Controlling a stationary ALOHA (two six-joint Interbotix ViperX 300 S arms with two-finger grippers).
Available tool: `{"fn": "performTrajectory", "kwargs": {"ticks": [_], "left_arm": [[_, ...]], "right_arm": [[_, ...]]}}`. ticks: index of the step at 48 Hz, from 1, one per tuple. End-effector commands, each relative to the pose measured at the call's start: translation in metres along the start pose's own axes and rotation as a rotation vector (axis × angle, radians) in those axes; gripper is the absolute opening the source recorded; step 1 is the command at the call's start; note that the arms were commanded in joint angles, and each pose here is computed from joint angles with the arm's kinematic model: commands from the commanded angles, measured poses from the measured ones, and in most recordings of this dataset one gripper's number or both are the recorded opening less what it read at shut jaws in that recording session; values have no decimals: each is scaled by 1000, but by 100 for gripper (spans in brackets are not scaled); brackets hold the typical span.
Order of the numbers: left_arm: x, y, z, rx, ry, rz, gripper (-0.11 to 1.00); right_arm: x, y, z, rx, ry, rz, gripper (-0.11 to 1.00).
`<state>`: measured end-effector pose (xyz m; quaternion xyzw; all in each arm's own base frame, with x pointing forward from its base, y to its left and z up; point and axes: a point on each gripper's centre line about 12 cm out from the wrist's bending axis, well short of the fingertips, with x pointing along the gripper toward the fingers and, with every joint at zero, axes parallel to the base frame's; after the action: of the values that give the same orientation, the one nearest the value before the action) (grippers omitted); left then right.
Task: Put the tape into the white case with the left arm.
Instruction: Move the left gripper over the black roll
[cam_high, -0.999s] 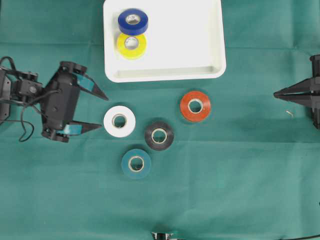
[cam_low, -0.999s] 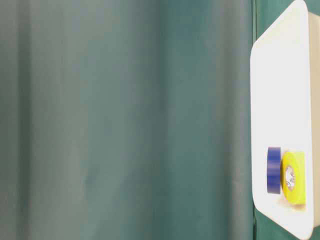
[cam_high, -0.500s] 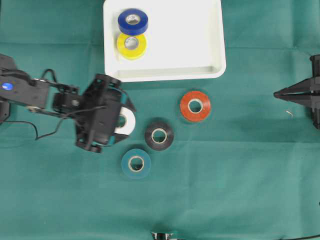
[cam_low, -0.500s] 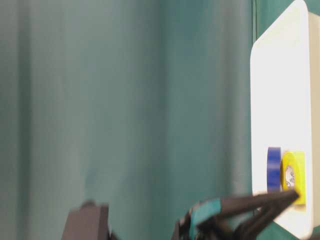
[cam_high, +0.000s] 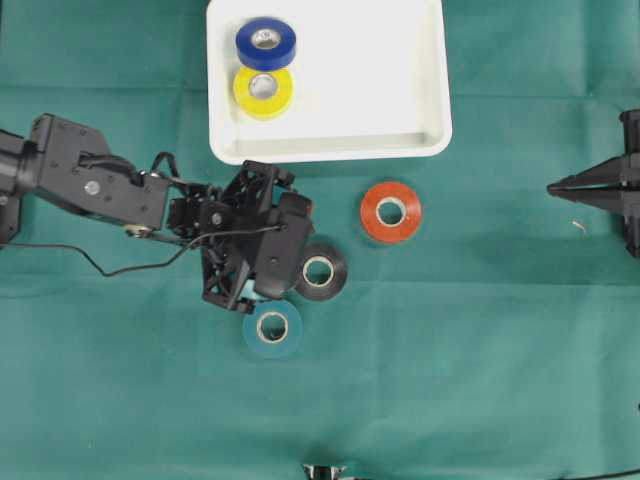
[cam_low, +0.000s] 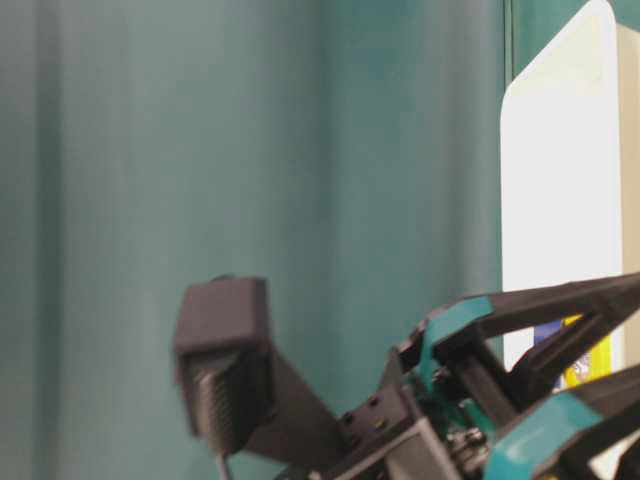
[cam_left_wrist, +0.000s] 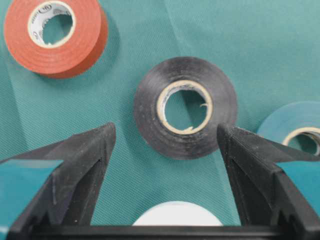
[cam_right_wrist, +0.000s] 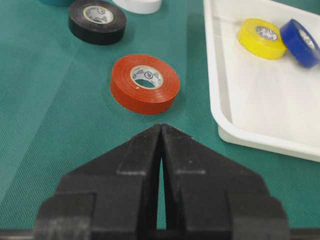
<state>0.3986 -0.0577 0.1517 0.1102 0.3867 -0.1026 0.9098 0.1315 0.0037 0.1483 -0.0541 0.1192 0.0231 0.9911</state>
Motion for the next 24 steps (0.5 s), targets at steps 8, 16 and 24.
{"fn": "performTrajectory", "kwargs": {"ticks": [8,16,24], "left_arm": [[8,13,15,-79,-25,20,81],[17,13,15,-115,-7,16,81],[24,10,8,-116,40,7,81]], "right_arm": [[0,0,-2,-4,4,2,-9],[0,0,-1,-4,2,2,-9],[0,0,-1,-4,2,2,-9]]}}
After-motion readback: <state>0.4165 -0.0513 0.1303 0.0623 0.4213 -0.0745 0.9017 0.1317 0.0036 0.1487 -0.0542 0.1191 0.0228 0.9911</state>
